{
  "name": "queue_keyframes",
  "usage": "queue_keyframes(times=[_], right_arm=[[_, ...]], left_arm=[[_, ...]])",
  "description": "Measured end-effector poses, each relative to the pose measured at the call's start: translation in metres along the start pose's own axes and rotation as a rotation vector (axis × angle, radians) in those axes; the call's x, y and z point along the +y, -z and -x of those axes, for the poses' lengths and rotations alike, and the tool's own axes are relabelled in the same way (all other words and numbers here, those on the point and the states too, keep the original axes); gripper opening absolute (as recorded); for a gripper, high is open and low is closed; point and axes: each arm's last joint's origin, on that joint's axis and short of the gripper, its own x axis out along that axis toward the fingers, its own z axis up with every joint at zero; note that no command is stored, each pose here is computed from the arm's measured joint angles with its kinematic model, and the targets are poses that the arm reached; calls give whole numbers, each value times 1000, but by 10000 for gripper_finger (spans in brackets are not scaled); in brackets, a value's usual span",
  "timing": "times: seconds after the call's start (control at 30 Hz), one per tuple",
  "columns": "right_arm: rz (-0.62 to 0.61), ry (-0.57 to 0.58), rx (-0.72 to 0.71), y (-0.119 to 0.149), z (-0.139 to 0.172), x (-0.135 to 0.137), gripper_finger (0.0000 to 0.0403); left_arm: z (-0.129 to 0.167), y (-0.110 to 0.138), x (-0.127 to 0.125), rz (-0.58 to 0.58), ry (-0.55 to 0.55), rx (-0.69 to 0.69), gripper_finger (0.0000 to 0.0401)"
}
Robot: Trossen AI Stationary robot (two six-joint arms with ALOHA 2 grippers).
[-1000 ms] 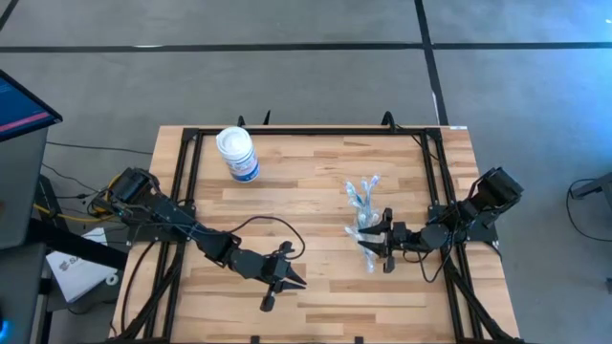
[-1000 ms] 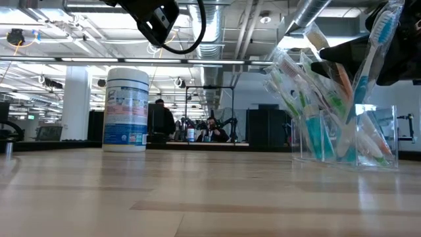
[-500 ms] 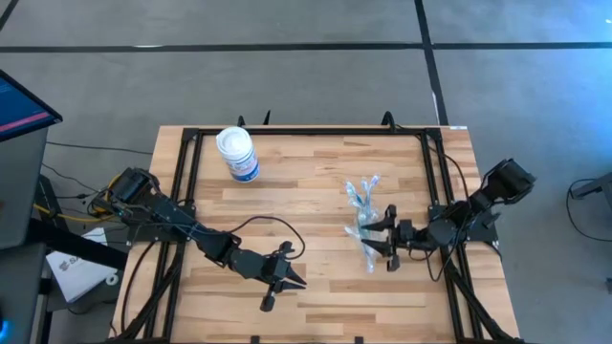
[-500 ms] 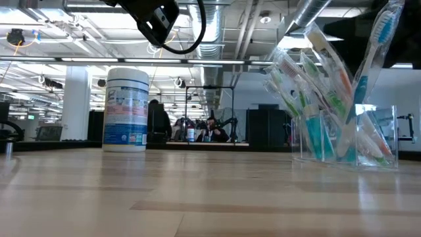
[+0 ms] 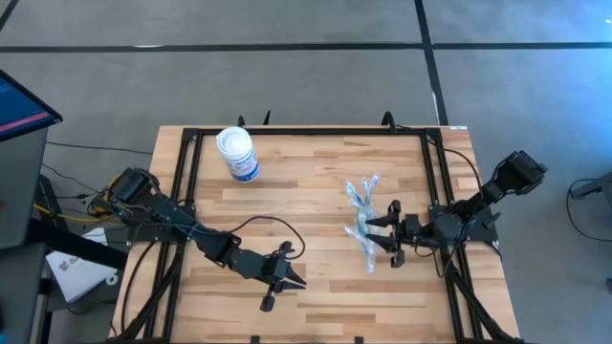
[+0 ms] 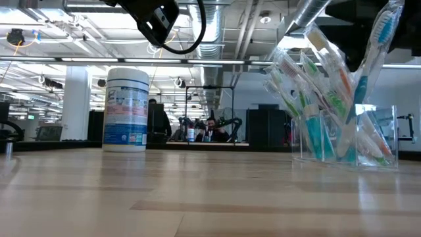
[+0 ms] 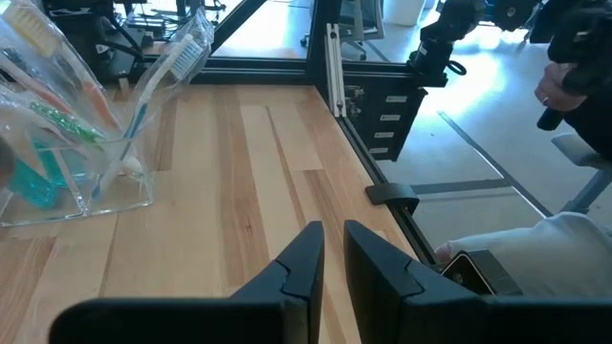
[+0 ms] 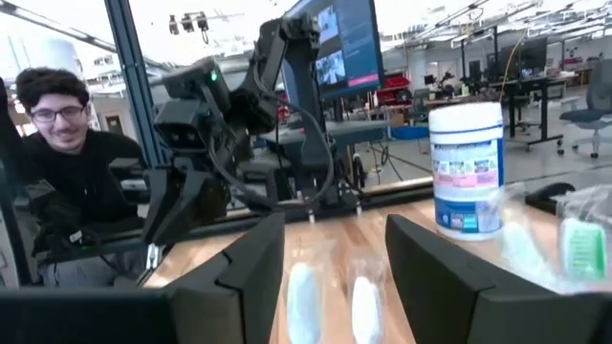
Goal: Pick & Place toothbrushing station
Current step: Return to Home Position
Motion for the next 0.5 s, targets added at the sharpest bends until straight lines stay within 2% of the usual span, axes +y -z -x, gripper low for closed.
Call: queue_keyframes(times=[0.5], right_arm=[[-49,18,-66,-23,3,-7,171]], left_arm=[[0,0,0,-4,0,0,39]])
